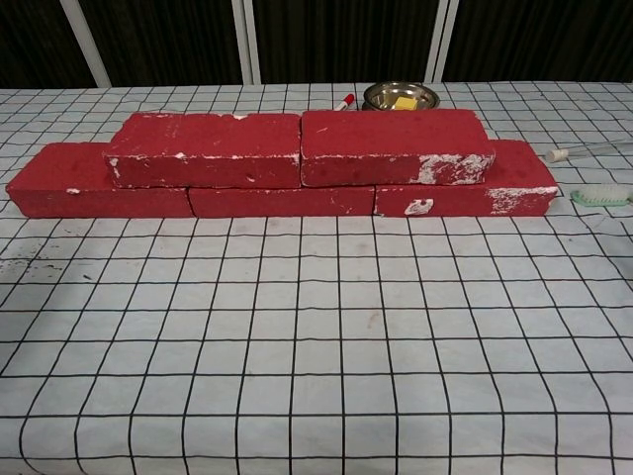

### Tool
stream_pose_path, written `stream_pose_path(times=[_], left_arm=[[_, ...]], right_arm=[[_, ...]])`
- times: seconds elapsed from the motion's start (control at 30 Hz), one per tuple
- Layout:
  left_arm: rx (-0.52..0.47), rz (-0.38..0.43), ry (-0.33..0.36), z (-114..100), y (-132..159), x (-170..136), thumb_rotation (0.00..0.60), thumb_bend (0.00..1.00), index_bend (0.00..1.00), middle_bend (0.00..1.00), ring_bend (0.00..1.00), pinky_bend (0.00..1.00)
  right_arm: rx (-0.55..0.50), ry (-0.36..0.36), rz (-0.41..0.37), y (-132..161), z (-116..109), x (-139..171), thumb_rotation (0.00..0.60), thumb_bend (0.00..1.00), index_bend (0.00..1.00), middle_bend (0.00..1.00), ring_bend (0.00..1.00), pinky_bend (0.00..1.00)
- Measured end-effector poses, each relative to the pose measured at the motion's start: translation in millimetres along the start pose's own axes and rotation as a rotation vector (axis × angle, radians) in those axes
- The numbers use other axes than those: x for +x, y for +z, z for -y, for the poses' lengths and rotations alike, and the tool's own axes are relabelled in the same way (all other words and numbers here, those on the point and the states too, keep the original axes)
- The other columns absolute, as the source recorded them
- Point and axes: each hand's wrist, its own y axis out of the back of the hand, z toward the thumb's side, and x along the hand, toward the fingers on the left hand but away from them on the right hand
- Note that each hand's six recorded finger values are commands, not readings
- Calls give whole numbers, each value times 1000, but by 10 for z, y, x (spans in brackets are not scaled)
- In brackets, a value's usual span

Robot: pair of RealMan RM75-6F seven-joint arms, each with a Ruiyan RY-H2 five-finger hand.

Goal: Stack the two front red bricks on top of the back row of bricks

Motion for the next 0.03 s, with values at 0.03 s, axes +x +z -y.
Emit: stream_pose_path(times=[0.03], left_arm=[[0,-2,-6,8,-2,-7,600,103,21,98,0,0]], right_arm=[[-1,-3,-4,16,2,-1,600,0,0,36,0,124]])
